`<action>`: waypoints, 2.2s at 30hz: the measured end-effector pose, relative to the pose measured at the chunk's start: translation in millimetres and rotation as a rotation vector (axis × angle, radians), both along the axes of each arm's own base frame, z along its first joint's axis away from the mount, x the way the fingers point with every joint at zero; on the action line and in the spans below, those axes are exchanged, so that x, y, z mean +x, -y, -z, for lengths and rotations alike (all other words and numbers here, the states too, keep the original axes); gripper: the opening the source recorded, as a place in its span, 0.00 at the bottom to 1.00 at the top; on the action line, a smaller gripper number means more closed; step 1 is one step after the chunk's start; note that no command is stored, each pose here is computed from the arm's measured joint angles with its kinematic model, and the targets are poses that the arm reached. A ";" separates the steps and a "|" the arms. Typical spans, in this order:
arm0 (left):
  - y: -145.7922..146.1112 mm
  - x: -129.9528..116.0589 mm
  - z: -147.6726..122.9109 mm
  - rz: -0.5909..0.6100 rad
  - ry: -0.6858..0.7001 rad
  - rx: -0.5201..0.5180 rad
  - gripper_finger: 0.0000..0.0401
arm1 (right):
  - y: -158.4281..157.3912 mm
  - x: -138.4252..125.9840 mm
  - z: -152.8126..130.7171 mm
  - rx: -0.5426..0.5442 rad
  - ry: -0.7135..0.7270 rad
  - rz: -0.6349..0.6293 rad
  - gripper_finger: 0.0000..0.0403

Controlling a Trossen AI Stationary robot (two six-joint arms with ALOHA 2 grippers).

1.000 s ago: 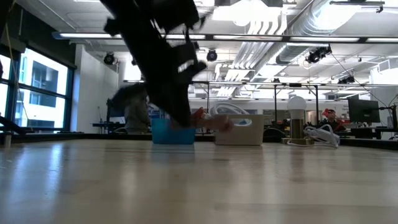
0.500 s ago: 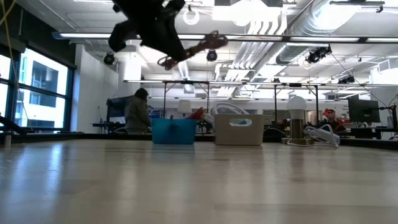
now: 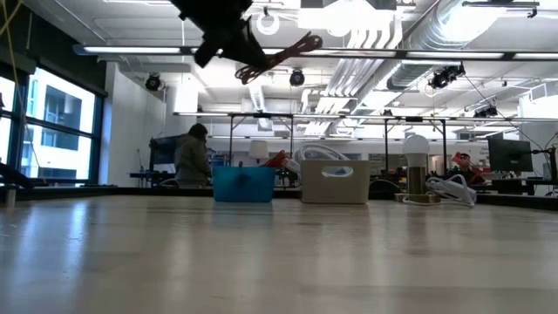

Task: Pick & Place USB Port
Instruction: Put the pink charger cable into the blue bin

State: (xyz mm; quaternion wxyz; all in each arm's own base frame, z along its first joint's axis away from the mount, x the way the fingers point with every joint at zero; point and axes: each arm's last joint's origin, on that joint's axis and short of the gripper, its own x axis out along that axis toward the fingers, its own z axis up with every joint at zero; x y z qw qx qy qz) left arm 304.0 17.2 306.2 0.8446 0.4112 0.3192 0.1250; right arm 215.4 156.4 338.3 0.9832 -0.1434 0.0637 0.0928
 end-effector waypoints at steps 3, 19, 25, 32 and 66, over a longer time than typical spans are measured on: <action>-18.5 -1.2 -1.5 -0.091 0.040 -0.031 0.02 | -1.2 -1.0 0.0 -0.001 0.001 -0.001 0.35; -91.2 -18.3 -1.0 -0.325 0.108 -0.138 0.02 | -1.7 -1.6 0.8 -0.007 -0.006 -0.003 0.35; -116.2 -22.8 -2.8 -0.333 0.228 -0.271 0.02 | -1.7 -1.6 0.9 -0.007 -0.007 -0.003 0.35; -136.2 -24.8 7.0 -0.385 0.307 -0.404 0.02 | -1.5 -1.8 2.4 -0.012 -0.021 -0.002 0.35; -148.0 -42.1 80.6 -0.406 0.439 -0.581 0.02 | -1.3 -2.1 4.1 -0.022 -0.035 -0.002 0.35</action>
